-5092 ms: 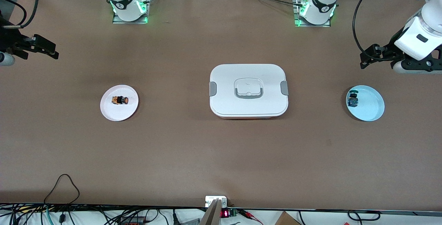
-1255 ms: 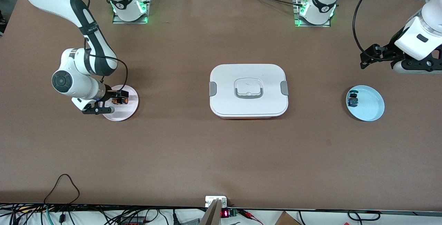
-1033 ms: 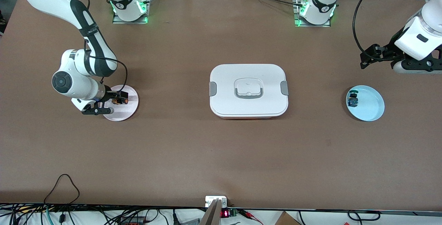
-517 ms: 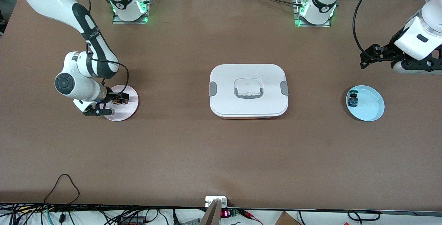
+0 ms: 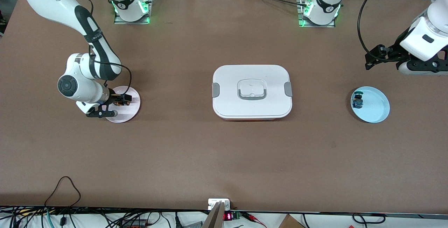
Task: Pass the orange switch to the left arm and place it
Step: 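Lower the right gripper and close it on the orange switch, then lift the switch with the right gripper while the left gripper approaches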
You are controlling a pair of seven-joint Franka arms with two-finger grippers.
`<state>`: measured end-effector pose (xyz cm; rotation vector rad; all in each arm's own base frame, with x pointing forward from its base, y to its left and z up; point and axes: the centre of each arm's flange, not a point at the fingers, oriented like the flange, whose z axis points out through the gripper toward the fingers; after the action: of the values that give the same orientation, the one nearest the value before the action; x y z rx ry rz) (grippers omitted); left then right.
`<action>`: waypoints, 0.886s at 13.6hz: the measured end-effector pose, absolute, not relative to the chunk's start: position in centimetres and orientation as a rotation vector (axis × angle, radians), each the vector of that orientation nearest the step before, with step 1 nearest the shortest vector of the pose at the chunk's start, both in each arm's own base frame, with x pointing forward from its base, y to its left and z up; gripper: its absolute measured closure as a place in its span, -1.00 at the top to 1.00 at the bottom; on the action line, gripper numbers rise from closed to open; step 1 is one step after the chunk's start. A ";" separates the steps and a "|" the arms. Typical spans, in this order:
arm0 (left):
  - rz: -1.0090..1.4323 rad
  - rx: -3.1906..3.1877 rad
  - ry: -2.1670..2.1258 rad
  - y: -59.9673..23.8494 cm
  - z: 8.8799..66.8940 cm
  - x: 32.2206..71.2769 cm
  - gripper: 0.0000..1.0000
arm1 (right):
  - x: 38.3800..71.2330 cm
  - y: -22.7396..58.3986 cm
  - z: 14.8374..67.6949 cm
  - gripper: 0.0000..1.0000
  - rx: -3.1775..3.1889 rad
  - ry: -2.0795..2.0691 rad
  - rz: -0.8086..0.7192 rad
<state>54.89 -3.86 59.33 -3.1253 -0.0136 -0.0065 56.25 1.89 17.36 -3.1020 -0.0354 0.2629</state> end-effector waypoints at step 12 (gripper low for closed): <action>-0.006 -3.125 -0.014 -3.9 59.3 54.9 1.00 | 61.2 2.8 25.9 0.44 -3.097 -0.064 0.211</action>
<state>54.89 -3.86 59.33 -3.1253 -0.0136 -0.0065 61.22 2.81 25.92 -3.0972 -0.0644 0.2107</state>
